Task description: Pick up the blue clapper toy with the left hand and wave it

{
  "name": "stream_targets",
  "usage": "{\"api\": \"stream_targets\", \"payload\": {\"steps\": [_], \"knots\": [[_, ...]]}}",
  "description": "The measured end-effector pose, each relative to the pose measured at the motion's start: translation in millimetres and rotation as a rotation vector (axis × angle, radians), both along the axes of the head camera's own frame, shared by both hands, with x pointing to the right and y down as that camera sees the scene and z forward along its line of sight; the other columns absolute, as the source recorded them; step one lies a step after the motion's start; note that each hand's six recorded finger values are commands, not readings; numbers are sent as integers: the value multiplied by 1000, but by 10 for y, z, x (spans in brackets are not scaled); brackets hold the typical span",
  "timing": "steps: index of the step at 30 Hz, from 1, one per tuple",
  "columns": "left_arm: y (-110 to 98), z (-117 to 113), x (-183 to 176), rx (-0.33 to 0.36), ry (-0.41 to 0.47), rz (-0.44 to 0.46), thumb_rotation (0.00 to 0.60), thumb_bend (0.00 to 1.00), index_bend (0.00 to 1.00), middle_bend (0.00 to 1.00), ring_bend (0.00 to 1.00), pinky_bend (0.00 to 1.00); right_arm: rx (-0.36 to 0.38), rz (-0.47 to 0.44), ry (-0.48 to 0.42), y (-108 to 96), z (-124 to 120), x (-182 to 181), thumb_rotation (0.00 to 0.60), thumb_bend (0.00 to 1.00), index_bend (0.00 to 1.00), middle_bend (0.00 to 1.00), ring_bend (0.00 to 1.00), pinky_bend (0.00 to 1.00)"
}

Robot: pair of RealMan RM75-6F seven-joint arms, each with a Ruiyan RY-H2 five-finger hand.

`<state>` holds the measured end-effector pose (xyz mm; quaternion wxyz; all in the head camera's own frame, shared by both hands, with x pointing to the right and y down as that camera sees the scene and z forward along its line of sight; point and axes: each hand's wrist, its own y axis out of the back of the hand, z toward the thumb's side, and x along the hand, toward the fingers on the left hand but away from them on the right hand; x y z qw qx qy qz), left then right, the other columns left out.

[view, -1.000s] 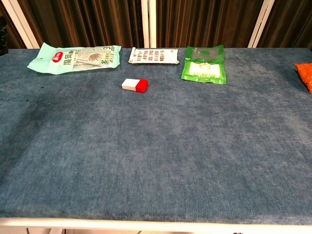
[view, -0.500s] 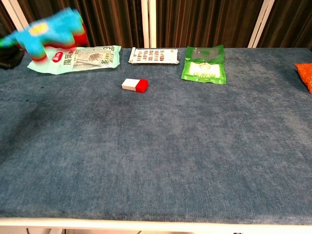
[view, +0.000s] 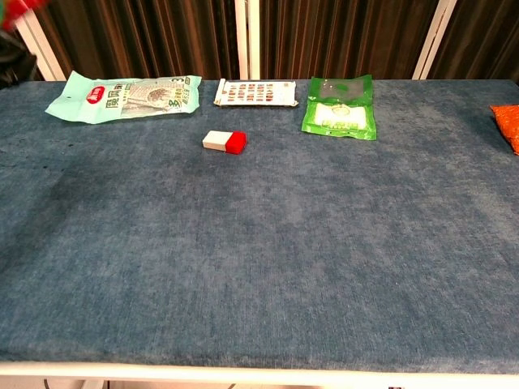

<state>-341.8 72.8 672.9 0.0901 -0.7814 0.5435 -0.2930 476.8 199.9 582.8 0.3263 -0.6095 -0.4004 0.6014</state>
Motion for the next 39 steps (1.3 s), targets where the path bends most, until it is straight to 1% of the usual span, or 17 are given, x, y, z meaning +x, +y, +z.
{"api": "stream_targets", "payload": {"steps": [1,5,7,10,11,13,15,18,21,24,25,28,31,34,35,37,39], "knots": [[-21,-22,-19,-40,130,-65,600,755,1000,1000,1000,1000,-2,-1,-1,3,6,-3,600,216,0,0,0,0],[-75,-85,-72,-153,521,-244,600,765,1000,1000,1000,1000,0,-2,0,-1,8,-8,600,216,0,0,0,0],[-86,-100,-88,-196,673,-305,600,773,1000,1000,1000,1000,0,-3,-1,-2,6,-11,600,217,0,0,0,0],[-90,-101,-100,-236,806,-351,600,778,1000,1000,1000,1000,-3,-2,-2,4,9,-12,600,217,0,0,0,0],[-90,-98,-102,-242,827,-356,600,778,1000,1000,1000,1000,-3,-2,-1,5,8,-10,600,218,0,0,0,0],[-83,-83,-105,-249,843,-352,600,777,1000,1000,1000,1000,-2,-1,-1,7,7,-7,600,218,0,0,0,0],[-71,-61,-102,-248,821,-331,600,776,1000,1000,1000,1000,-2,1,-1,7,6,-1,600,218,0,0,0,0],[-37,-9,-84,-235,710,-265,600,777,1000,1000,1000,1000,-4,3,-2,11,9,7,600,218,0,0,0,0],[2,53,-57,-200,510,-157,600,776,1000,1000,1000,1000,-4,5,-1,12,8,19,600,218,0,0,0,0],[41,112,-24,-135,225,-3,600,772,1000,1000,1000,1000,-4,10,-1,11,10,37,600,217,0,0,0,0],[57,134,-9,-100,92,69,600,771,1000,1000,1000,1000,-4,11,-1,11,13,38,600,217,0,0,0,0],[97,186,31,1,-243,256,600,770,1000,1000,1000,1000,-5,9,-4,14,22,32,600,218,0,0,0,0],[139,234,71,95,-521,419,600,764,1000,1000,1000,1000,-5,9,-5,17,21,34,600,217,0,0,0,0],[171,263,100,162,-702,523,600,754,1000,1000,1000,1000,-1,9,-3,17,7,36,600,217,0,0,0,0],[177,267,107,175,-736,540,600,752,1000,1000,1000,1000,0,8,-3,18,2,37,600,218,0,0,0,0],[187,265,127,191,-778,557,600,748,1000,1000,1000,1000,1,8,-2,17,-2,39,600,218,0,0,0,0],[191,253,150,190,-775,549,600,744,1000,1000,1000,1000,-1,9,-1,17,2,40,600,218,0,0,0,0]]}}
